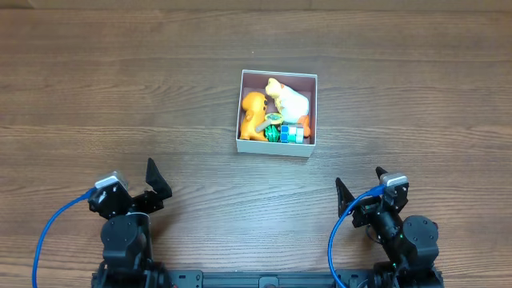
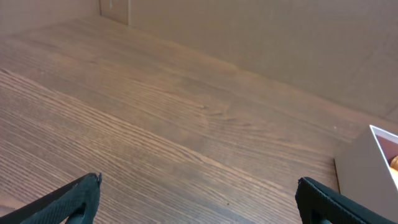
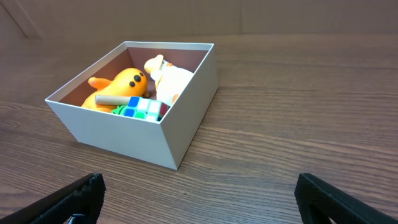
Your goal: Pack container
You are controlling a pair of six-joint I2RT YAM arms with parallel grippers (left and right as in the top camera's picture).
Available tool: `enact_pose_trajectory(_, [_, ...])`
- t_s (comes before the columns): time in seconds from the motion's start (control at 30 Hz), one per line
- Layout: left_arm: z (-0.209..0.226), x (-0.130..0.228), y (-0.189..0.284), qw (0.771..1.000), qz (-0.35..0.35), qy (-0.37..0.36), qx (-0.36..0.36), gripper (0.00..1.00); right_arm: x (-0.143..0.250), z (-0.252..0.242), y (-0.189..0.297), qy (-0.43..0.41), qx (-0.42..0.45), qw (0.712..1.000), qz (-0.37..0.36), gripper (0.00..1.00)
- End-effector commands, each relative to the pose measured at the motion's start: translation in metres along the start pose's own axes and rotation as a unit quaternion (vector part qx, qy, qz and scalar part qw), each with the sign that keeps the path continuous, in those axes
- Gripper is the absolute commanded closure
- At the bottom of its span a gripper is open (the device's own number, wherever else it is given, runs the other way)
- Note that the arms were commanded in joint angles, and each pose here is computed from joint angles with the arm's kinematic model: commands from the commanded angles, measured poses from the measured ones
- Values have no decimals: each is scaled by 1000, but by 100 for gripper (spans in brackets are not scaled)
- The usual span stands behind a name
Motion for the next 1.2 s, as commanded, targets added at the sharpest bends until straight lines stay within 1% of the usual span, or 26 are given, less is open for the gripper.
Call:
enact_pose_trajectory(0.0, [5,9,-2,1000,-9,-6,-6,0,1,1,0,4,-5,1000,-3,0])
enact_pose_trajectory(0.07, [7,14,-4,1000,-3,-8,-8,0,1,1,0,4,-5,1000,-3,0])
enact_pose_trajectory(1.17, [7,14,-4,1000,-3,-8,-8,0,1,1,0,4,-5,1000,-3,0])
Point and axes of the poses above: each gripper's point midway between its finger pads, its own y axis back along the fingers, its own z axis along the line the jaws close on, x = y × z, the point moved 9 cm from there along y, back along the fingers, and after that the axes turned 3 degrees about y, right-handed, at the moved point
